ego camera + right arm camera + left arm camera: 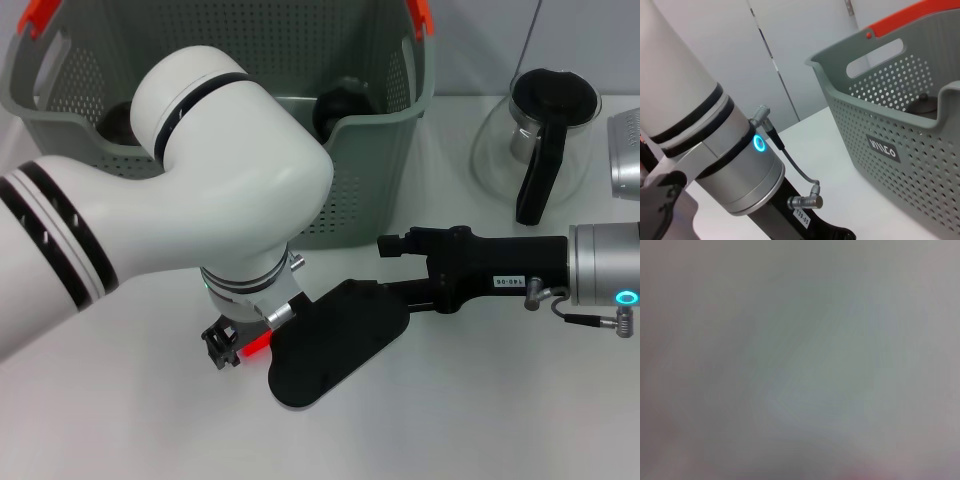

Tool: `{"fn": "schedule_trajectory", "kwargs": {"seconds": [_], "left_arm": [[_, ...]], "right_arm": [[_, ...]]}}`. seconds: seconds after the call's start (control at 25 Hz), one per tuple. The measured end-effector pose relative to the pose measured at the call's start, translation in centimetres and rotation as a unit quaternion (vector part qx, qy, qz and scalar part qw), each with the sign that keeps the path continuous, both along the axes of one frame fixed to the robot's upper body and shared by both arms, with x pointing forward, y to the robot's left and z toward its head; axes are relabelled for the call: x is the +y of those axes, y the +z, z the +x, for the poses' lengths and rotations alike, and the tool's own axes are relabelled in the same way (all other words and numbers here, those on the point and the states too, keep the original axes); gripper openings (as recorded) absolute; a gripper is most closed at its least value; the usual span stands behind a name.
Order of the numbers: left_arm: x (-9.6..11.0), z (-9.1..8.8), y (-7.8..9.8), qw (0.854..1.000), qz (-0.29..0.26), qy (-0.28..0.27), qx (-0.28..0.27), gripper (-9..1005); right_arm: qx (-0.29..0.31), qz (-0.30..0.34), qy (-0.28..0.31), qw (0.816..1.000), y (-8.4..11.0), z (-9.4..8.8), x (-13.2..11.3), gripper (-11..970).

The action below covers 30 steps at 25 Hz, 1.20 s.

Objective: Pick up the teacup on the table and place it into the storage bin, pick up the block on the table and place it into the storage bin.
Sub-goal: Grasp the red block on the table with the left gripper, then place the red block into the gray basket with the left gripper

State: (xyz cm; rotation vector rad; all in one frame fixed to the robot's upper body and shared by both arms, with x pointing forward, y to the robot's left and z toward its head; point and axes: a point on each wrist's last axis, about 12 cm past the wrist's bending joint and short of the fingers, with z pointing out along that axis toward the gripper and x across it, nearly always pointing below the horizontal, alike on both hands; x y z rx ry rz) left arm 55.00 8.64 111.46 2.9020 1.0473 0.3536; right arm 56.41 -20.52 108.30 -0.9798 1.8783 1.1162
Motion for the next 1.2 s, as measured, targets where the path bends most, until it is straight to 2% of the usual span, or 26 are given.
{"fn": "schedule_trajectory", "kwargs": {"seconds": [0.56,1.04,1.2], "left_arm": [[0.01,0.23,-0.42,1.000,0.011,0.003,0.007,691],[-0.31,0.08,-0.50,1.000,0.009,0.002,0.007,408],[-0.30,-0.47,0.23,0.999,0.008,0.025,0.028,417]], "right_arm": [[-0.002,-0.001,-0.002,1.000,0.07,0.10,-0.15,925],[-0.004,-0.002,-0.003,1.000,0.12,0.17,-0.28,924],[-0.005,-0.002,-0.002,1.000,0.14,0.16,-0.38,924]]}}
